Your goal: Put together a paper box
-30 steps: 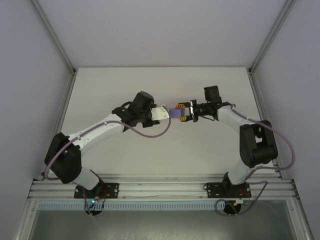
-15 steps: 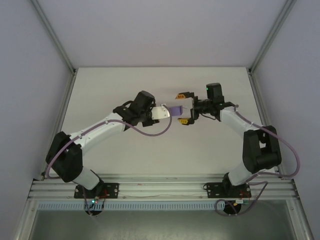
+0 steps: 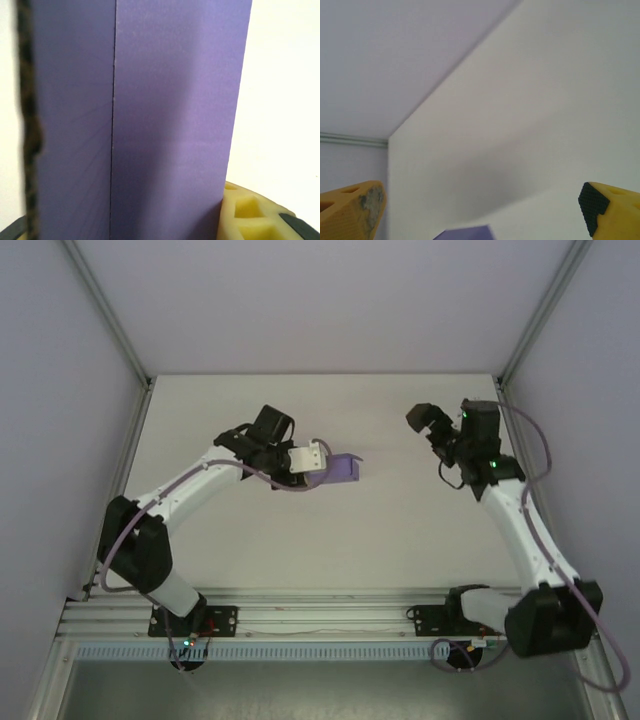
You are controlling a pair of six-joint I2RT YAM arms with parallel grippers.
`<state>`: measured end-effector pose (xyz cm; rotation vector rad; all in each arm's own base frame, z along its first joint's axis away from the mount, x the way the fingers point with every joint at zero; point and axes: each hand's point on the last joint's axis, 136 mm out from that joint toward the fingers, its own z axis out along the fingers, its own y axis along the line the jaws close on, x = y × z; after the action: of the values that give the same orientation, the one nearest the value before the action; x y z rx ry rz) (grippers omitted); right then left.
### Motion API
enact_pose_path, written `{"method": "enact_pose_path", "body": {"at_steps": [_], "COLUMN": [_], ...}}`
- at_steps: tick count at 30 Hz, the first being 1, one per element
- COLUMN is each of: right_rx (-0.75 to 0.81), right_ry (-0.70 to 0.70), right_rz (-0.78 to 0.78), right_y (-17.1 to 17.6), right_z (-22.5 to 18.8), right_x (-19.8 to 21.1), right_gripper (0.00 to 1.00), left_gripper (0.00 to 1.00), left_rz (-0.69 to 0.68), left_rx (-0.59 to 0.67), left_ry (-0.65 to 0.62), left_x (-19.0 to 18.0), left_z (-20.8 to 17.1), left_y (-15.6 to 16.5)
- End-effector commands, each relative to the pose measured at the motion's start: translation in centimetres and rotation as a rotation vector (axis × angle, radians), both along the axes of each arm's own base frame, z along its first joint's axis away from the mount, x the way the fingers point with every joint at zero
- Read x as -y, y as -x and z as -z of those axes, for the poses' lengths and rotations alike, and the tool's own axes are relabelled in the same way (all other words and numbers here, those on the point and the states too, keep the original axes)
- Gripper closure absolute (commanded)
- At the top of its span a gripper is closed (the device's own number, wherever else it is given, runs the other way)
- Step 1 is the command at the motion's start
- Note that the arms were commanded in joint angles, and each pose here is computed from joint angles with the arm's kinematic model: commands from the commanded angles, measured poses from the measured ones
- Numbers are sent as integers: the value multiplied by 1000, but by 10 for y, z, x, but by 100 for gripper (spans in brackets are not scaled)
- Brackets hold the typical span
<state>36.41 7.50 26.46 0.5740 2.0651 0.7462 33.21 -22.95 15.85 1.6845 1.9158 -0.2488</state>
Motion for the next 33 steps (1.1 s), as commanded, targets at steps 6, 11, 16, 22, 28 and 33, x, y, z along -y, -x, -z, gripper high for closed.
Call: {"method": "enact_pose_path", "body": {"at_steps": [6, 11, 16, 22, 28, 33], "right_rx": [387, 425, 285, 154, 71, -1], "right_ry": [431, 582, 668, 708, 733, 744], "right_rz": [-570, -948, -1061, -1198, -1149, -1179], "right_y": [41, 91, 88, 76, 37, 30], "right_z": [-18, 13, 43, 72, 86, 100], "right_x": [-50, -89, -101, -122, -132, -137], "right_gripper": [0, 0, 7, 24, 39, 52], "left_gripper": [74, 74, 74, 74, 73, 74], "left_rz": [89, 85, 88, 86, 78, 76], "left_rx": [-307, -389, -409, -425, -432, -425], "left_ry": [-76, -121, -131, -149, -175, -174], "left_x": [3, 3, 4, 5, 5, 7], "left_z": [35, 49, 50, 55, 60, 60], "left_y": [17, 13, 12, 10, 9, 8]}}
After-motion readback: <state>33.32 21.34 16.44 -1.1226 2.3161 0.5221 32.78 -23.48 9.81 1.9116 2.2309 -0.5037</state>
